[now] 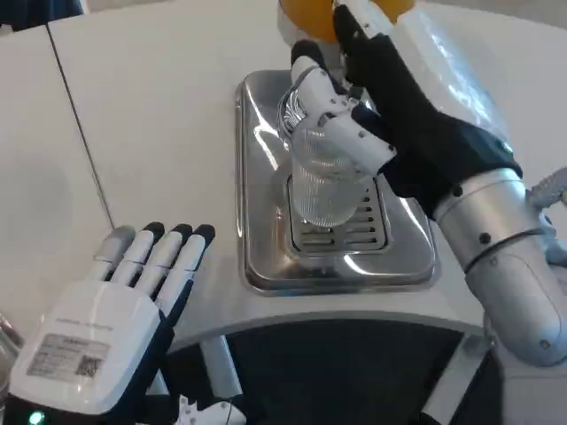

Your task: Grasp the cup under the faucet to collect the drink, then remove the cup.

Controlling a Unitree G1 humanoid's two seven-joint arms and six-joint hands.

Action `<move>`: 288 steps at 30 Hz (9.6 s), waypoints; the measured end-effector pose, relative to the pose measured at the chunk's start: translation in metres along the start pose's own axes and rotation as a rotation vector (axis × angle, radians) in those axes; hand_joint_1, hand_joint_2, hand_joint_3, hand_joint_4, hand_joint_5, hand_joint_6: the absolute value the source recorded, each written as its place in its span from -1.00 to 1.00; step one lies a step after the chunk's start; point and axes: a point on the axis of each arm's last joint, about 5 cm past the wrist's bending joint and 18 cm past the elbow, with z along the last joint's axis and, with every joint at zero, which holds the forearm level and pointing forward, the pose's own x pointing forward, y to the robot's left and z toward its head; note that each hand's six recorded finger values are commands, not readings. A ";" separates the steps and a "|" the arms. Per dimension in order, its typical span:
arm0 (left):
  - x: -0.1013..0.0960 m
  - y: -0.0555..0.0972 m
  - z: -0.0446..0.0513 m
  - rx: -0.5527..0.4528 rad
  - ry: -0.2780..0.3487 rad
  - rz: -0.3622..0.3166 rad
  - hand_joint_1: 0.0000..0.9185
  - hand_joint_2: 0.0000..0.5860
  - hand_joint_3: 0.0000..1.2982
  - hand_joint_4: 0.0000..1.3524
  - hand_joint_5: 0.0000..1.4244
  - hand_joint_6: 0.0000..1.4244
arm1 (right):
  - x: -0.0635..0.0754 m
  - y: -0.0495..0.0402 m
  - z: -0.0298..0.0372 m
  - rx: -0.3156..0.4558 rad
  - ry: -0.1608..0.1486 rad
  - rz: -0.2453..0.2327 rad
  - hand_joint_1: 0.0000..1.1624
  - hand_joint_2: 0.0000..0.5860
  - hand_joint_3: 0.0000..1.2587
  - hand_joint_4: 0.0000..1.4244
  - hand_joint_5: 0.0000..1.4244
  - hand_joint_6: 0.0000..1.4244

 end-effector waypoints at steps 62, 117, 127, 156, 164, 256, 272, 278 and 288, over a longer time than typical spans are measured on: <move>0.092 -0.023 0.0125 -0.375 0.014 0.182 -0.52 -0.87 -1.00 -1.00 -0.91 -0.86 | 0.000 -0.0183 0.0205 -0.180 0.067 0.120 -1.00 1.00 -1.00 -1.00 -1.00 -1.00; 0.093 -0.028 0.0093 -0.330 -0.032 0.112 -0.72 -0.87 -1.00 -1.00 -0.91 -0.87 | -0.144 -0.0266 -0.0556 -0.281 0.210 0.157 -0.90 0.85 -1.00 -1.00 -1.00 -1.00; 0.093 -0.031 0.0101 -0.333 -0.021 0.105 -0.78 -0.86 -1.00 -1.00 -0.91 -0.87 | -0.161 -0.0262 -0.0800 -0.350 0.106 0.167 -0.89 0.84 -1.00 -1.00 -1.00 -1.00; 0.144 -0.047 0.0308 -0.514 0.038 0.219 -0.64 -0.91 -1.00 -1.00 -0.82 -0.80 | -0.179 -0.0282 -0.0938 -0.326 0.082 0.223 -0.84 0.74 -1.00 -1.00 -1.00 -1.00; 0.149 -0.051 0.0414 -0.539 -0.006 0.211 -0.54 -0.89 -1.00 -1.00 -0.76 -0.75 | -0.176 -0.0293 -0.0908 -0.317 0.098 0.226 -0.82 0.71 -1.00 -1.00 -1.00 -1.00; 0.151 -0.053 0.0381 -0.559 0.173 0.481 0.86 -1.00 0.57 0.61 0.66 1.00 | -0.146 -0.0151 -0.0770 -0.156 0.141 0.251 -0.73 0.69 -1.00 -1.00 -1.00 -1.00; 0.109 -0.028 -0.0013 -0.570 0.183 0.503 0.90 -1.00 0.57 0.61 0.65 1.00 | -0.141 -0.0106 -0.0760 -0.149 0.117 0.260 -0.72 0.72 -1.00 -1.00 -1.00 -1.00; 0.093 -0.020 0.0004 -0.602 0.145 0.492 0.91 -1.00 0.57 0.62 0.65 1.00 | -0.137 -0.0096 -0.0774 -0.171 0.113 0.255 -0.72 0.73 -1.00 -1.00 -1.00 -1.00; 0.054 -0.011 0.0102 -0.655 0.048 0.449 0.92 -1.00 0.58 0.64 0.65 1.00 | -0.139 -0.0107 -0.0745 -0.242 0.095 0.255 -0.98 1.00 -1.00 -1.00 -1.00 -1.00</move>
